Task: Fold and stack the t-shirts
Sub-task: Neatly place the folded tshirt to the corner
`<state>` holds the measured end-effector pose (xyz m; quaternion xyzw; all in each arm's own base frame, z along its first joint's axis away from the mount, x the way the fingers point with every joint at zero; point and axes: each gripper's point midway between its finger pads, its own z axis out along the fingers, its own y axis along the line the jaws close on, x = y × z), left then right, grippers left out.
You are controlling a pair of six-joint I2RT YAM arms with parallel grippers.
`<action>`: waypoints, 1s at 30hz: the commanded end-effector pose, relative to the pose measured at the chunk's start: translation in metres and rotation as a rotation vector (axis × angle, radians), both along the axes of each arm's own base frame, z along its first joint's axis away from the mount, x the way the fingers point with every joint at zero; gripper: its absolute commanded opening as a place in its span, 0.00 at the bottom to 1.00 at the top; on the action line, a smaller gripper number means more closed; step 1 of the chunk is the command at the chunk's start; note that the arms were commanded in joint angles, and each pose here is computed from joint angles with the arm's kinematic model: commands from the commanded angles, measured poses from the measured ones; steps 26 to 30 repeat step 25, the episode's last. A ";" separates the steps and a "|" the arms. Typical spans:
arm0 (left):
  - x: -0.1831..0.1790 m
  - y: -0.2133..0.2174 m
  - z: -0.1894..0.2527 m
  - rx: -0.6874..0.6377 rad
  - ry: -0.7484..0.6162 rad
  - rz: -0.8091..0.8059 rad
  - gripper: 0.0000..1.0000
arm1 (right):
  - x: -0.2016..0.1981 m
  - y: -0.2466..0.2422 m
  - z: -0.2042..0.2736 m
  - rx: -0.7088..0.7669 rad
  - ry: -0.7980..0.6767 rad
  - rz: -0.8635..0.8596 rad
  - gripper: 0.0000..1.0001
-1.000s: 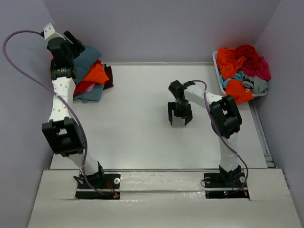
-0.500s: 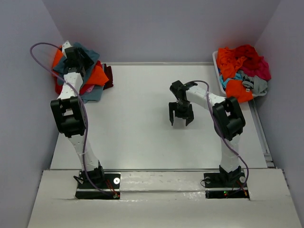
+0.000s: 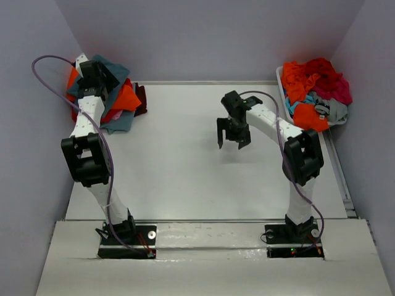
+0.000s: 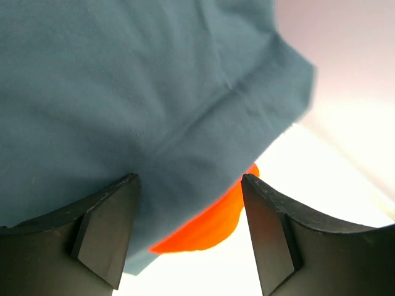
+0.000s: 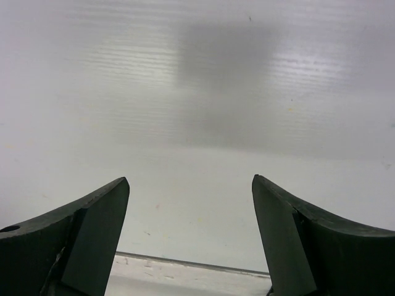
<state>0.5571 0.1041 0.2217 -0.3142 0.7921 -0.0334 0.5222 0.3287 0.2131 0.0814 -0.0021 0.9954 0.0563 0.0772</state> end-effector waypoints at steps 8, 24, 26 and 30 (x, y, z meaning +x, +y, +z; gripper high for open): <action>-0.039 -0.108 0.129 0.112 -0.158 -0.234 0.79 | 0.024 0.006 0.097 0.102 -0.302 -0.002 0.93; -0.123 -0.259 0.046 0.059 0.036 -0.572 0.79 | 0.053 -0.030 0.132 0.237 -0.489 -0.114 1.00; -0.124 -0.257 0.044 0.064 0.046 -0.569 0.79 | 0.059 -0.034 0.135 0.231 -0.509 -0.128 1.00; -0.124 -0.257 0.044 0.064 0.046 -0.569 0.79 | 0.059 -0.034 0.135 0.231 -0.509 -0.128 1.00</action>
